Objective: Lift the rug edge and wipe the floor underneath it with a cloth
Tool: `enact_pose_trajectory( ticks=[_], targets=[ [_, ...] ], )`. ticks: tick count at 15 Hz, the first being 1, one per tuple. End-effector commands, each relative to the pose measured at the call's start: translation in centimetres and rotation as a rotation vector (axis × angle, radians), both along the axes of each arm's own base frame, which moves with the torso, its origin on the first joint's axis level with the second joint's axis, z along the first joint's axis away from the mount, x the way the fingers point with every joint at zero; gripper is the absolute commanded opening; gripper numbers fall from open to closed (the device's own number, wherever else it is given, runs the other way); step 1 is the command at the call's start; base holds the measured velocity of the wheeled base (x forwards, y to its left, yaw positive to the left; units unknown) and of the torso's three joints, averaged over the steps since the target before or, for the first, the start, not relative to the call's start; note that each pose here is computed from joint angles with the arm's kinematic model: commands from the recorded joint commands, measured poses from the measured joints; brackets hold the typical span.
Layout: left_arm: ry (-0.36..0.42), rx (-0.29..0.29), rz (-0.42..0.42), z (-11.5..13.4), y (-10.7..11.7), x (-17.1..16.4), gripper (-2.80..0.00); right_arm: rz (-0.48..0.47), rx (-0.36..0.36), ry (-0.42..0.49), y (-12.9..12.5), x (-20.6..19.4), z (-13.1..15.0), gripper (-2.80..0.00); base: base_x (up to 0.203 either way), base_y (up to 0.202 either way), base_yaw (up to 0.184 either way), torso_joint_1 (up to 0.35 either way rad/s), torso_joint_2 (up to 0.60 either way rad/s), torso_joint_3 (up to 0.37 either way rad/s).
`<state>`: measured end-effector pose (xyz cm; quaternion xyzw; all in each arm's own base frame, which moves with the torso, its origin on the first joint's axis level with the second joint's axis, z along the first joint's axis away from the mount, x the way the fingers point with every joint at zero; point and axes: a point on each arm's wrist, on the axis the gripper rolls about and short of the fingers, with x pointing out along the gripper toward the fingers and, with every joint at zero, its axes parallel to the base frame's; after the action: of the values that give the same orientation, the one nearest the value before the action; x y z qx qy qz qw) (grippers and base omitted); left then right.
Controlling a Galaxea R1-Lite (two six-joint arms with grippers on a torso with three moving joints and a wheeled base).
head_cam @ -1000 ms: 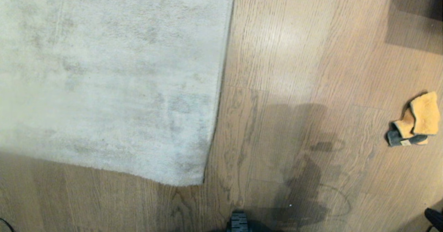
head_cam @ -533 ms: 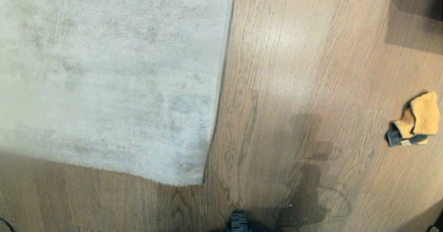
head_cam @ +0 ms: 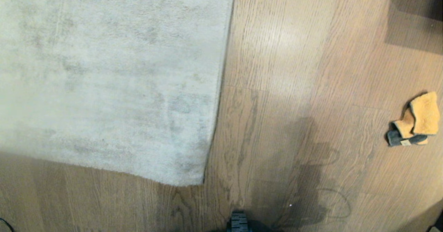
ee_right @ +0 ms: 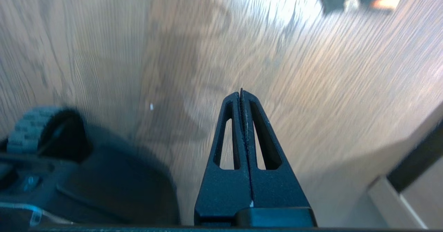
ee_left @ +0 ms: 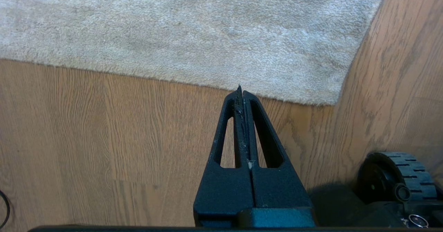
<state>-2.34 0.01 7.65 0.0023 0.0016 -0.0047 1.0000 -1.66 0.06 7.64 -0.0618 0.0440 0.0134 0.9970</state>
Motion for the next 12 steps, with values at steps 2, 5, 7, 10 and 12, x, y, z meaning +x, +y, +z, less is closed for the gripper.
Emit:
enact_pose_trajectory(
  ticks=[2, 5, 7, 10, 12],
  targets=[
    [0.0, 0.0, 0.0, 0.0, 0.0, 0.0, -2.8, 0.005, -0.001, -0.083, -0.01, -0.62, -0.15, -2.8, 0.0, 0.0, 0.0, 0.0, 0.0, 0.0],
    [0.0, 0.0, 0.0, 0.0, 0.0, 0.0, -2.8, 0.005, -0.002, -0.082, -0.01, -0.62, -0.17, -2.8, 0.0, 0.0, 0.0, 0.0, 0.0, 0.0],
    [0.0, 0.0, 0.0, 0.0, 0.0, 0.0, -2.8, 0.004, 0.008, -0.082, -0.01, -0.62, -0.16, -2.8, 0.0, 0.0, 0.0, 0.0, 0.0, 0.0],
    [0.0, 0.001, 0.0, 0.0, 0.0, 0.0, -2.8, -0.002, 0.052, -0.084, -0.02, -0.62, -0.14, -2.8, 0.0, 0.0, 0.0, 0.0, 0.0, 0.0],
    [0.0, 0.0, 0.0, 0.0, 0.0, 0.0, -2.8, -0.006, 0.074, -0.085, -0.02, -0.62, -0.12, -2.8, 0.0, 0.0, 0.0, 0.0, 0.0, 0.0]
  ],
)
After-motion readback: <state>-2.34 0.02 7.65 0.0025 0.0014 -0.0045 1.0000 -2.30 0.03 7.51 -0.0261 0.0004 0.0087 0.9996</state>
